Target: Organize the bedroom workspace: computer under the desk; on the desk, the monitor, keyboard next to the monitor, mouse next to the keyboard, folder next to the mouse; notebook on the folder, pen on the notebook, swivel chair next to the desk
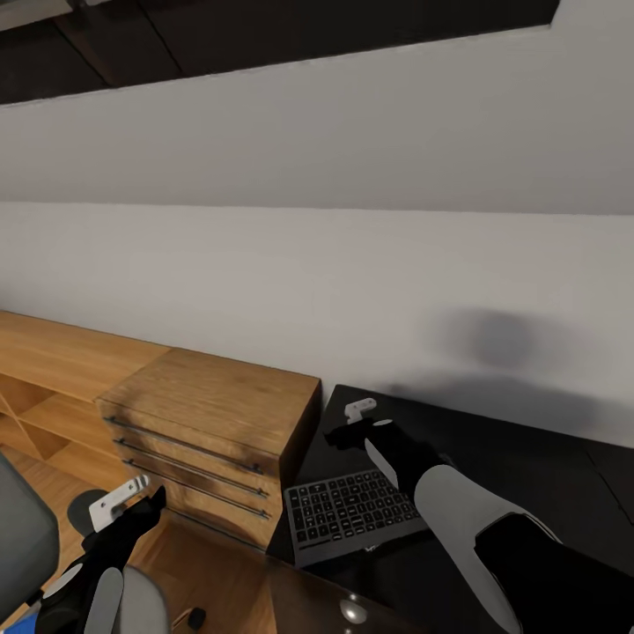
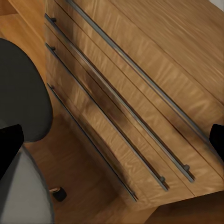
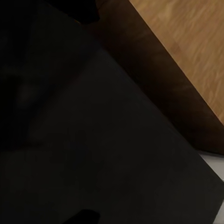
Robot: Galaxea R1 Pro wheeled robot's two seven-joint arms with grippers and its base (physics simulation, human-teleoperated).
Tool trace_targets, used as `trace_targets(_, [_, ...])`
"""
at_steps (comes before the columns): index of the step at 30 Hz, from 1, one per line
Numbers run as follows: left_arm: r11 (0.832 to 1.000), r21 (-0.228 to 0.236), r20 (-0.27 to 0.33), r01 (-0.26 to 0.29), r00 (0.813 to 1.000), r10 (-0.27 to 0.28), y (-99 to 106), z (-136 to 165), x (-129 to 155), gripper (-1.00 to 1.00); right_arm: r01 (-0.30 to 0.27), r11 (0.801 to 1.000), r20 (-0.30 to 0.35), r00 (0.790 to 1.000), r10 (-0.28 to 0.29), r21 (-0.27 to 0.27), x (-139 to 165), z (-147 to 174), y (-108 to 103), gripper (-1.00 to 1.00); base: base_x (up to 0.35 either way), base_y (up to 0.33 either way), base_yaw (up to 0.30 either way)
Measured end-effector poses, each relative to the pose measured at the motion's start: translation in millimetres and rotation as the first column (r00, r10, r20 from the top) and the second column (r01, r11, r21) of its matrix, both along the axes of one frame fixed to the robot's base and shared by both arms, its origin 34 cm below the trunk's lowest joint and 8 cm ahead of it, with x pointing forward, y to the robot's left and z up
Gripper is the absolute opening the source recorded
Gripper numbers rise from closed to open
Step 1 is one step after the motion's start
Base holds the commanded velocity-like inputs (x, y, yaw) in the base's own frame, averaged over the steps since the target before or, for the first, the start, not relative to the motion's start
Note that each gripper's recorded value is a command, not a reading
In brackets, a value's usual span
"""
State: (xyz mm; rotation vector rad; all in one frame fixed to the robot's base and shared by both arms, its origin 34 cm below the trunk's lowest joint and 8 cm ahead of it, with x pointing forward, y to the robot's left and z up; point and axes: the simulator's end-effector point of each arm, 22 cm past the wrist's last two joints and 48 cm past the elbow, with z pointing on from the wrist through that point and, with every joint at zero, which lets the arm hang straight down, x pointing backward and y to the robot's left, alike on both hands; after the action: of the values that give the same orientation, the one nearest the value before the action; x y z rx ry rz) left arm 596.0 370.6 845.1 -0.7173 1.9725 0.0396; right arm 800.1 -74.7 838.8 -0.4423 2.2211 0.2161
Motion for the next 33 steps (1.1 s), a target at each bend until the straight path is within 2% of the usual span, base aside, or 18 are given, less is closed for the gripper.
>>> trace_targets(33, [1.0, 0.0, 0.001, 0.0, 1.0, 0.0, 0, -47, -1, 1.0, 0.003, 1.0, -0.009, 1.0, -0.003, -0.009, -2, -49, -2, 1.0, 0.0, 0.0, 0.0])
